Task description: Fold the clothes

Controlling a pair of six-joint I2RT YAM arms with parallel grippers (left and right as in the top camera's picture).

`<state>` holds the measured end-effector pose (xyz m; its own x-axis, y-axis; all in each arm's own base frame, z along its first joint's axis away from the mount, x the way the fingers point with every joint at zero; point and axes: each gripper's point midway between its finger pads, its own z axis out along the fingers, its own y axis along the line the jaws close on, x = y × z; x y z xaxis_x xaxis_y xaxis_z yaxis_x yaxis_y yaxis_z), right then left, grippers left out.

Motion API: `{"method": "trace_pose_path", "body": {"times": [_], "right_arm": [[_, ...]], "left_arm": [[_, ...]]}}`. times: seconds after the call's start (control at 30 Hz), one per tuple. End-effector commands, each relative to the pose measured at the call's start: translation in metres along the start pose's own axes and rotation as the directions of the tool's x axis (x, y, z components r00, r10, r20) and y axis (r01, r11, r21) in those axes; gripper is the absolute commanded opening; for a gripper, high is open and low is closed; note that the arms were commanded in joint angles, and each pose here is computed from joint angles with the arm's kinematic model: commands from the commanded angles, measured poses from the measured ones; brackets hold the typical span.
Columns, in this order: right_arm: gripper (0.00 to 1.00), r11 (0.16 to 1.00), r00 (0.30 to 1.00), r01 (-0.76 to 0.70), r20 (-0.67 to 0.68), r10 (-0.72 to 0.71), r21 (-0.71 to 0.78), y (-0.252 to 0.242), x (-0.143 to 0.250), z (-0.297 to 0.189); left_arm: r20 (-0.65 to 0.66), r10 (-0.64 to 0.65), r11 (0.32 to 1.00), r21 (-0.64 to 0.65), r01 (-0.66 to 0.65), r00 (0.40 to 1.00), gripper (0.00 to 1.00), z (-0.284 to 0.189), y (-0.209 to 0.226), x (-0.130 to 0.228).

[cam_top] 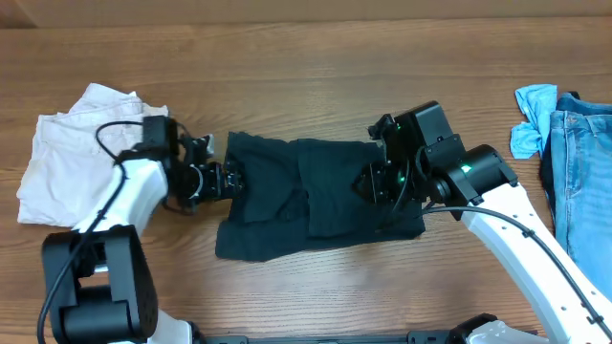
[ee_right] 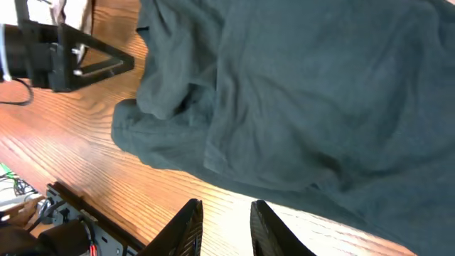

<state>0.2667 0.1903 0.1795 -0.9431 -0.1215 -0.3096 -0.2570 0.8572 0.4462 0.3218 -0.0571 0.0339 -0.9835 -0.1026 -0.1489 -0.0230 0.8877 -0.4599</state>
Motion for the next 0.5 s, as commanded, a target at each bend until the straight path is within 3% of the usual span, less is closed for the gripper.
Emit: {"method": "trace_pose_path", "body": {"times": [0.0, 0.17, 0.27, 0.33, 0.47], "right_arm": [[0.26, 1.000, 1.000, 0.005, 0.009, -0.005, 0.009, -0.001, -0.002, -0.004], [0.26, 1.000, 1.000, -0.002, -0.008, 0.002, 0.014, -0.002, 0.002, -0.004], [0.26, 1.000, 1.000, -0.006, -0.018, 0.006, 0.017, -0.003, 0.005, -0.004], [0.26, 1.000, 1.000, -0.006, -0.016, 0.006, 0.023, -0.004, 0.004, -0.004], [0.26, 0.994, 1.000, -0.007, 0.010, 0.006, 0.113, -0.020, 0.000, -0.005]], "left_arm": [[-0.026, 0.034, 0.999, -0.028, -0.035, 0.999, 1.00, 0.025, -0.012, 0.009], [-0.126, 0.015, 1.000, -0.015, -0.017, 0.992, 0.96, 0.066, -0.012, 0.026], [-0.196, -0.023, 0.999, 0.018, 0.027, 0.980, 0.69, 0.083, -0.009, 0.040], [-0.210, -0.029, 0.998, 0.045, 0.039, 0.977, 0.40, 0.084, -0.013, 0.043], [-0.185, 0.011, 0.993, 0.122, 0.011, 0.983, 0.12, 0.069, -0.033, 0.036]]}}
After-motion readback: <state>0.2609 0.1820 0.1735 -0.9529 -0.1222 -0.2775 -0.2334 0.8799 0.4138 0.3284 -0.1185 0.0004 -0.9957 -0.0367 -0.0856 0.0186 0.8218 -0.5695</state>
